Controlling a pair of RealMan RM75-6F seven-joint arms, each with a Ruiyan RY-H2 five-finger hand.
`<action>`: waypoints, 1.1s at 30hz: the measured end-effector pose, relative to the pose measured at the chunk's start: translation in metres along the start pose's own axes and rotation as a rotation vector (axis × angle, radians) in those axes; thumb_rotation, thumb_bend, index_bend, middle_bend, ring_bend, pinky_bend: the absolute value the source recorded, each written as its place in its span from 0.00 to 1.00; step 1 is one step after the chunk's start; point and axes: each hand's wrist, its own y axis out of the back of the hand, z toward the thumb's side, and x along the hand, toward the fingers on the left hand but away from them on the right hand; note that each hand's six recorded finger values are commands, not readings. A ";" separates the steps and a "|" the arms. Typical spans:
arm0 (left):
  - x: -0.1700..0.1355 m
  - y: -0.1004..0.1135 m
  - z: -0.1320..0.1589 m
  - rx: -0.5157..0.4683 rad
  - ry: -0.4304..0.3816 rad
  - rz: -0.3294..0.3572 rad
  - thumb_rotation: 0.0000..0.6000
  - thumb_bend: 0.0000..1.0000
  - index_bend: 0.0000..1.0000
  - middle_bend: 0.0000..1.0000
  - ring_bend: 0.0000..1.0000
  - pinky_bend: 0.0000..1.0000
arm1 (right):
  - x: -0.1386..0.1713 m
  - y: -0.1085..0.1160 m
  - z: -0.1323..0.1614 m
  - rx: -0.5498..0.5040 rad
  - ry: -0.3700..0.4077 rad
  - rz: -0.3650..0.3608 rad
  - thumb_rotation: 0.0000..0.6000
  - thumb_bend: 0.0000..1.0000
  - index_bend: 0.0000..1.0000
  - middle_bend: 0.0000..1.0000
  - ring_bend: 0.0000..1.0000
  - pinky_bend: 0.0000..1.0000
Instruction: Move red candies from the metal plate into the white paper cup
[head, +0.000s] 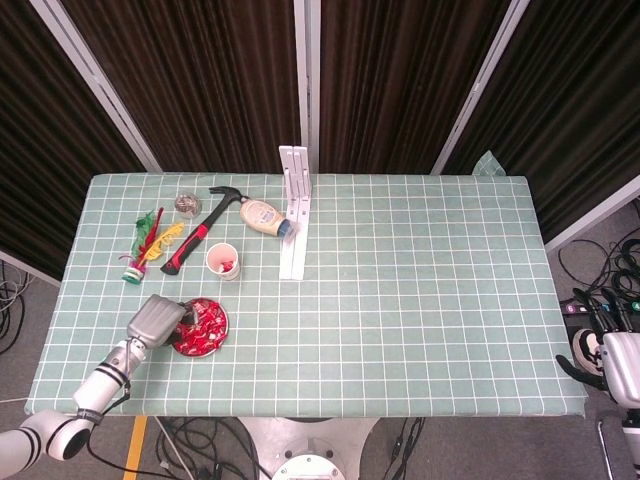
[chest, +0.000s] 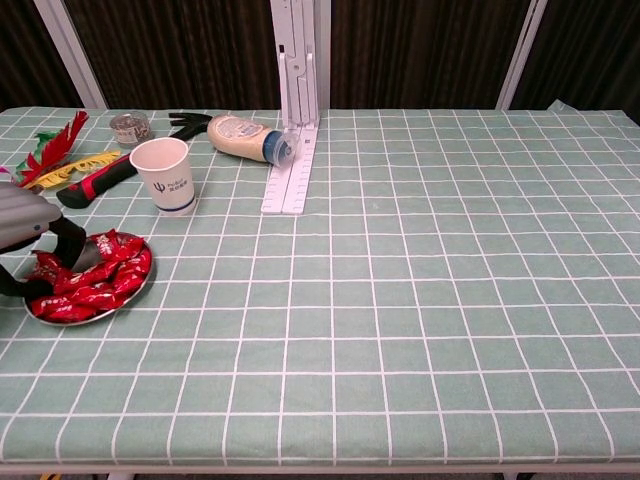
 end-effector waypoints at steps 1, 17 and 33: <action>0.000 -0.001 0.000 -0.005 -0.001 0.000 1.00 0.40 0.63 0.67 0.92 1.00 | 0.000 0.000 0.000 0.000 0.000 0.000 1.00 0.09 0.08 0.18 0.03 0.28; -0.010 0.033 -0.002 -0.130 -0.004 0.103 1.00 0.45 0.67 0.72 0.93 1.00 | 0.001 0.002 0.000 -0.007 0.005 -0.007 1.00 0.09 0.08 0.18 0.03 0.29; 0.034 0.135 -0.006 -0.250 -0.012 0.256 1.00 0.45 0.66 0.72 0.93 1.00 | 0.002 0.001 -0.004 -0.011 -0.003 -0.007 1.00 0.09 0.08 0.18 0.03 0.29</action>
